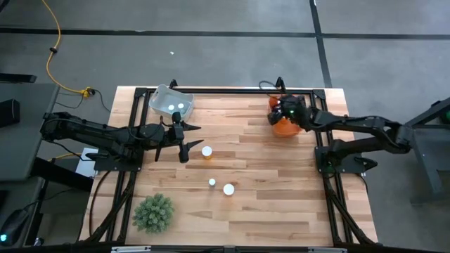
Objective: Pick and place medicine bottles into bin by pill shape (circle, oval)
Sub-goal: Put the blue capsule bottle into the orange bin
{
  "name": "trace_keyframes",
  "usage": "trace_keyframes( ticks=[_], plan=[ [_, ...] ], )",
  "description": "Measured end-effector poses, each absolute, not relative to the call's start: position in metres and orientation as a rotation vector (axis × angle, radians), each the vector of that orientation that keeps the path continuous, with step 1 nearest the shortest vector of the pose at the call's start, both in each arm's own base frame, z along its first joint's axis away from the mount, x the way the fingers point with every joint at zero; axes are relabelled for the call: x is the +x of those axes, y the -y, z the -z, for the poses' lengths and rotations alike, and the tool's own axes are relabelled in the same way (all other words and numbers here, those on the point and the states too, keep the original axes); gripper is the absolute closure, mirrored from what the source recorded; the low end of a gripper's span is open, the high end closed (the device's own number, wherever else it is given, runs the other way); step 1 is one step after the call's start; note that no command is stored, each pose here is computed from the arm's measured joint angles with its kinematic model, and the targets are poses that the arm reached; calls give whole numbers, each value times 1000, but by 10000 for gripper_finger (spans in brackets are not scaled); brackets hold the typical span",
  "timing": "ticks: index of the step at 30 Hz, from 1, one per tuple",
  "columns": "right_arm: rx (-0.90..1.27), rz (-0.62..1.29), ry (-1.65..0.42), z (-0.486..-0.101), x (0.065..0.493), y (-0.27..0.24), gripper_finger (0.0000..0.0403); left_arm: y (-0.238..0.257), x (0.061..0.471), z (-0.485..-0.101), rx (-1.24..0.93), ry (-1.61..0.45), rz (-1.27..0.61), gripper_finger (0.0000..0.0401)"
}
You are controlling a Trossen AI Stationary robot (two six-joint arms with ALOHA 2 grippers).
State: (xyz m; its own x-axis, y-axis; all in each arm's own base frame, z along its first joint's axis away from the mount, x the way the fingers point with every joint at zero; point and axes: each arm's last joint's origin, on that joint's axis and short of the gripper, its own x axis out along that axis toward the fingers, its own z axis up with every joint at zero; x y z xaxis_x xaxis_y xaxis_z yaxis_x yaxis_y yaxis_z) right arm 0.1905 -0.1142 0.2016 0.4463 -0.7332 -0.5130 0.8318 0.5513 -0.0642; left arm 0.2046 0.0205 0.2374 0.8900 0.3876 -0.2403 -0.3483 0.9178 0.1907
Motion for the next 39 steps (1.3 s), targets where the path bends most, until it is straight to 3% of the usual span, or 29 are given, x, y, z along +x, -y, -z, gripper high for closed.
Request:
trace_keyframes(
  ticks=[3,7,11,14,30,39],
  plan=[
    [176,845,-385,-222,195,103,158,-20,204,-237,145,-283,-383,178],
    [123,522,-190,-243,214,80,158,-21,204,-237,145,-284,-386,178],
    [46,223,-72,-250,233,53,158,-21,204,-237,143,-284,-387,178],
    [-27,107,-18,-252,241,36,158,-21,204,-237,143,-284,-386,178],
    [-104,113,-40,-249,244,26,158,-20,205,-238,127,-273,-385,178],
    [-85,114,-36,-249,244,26,158,-5,210,-236,28,-247,-90,178]
  ],
)
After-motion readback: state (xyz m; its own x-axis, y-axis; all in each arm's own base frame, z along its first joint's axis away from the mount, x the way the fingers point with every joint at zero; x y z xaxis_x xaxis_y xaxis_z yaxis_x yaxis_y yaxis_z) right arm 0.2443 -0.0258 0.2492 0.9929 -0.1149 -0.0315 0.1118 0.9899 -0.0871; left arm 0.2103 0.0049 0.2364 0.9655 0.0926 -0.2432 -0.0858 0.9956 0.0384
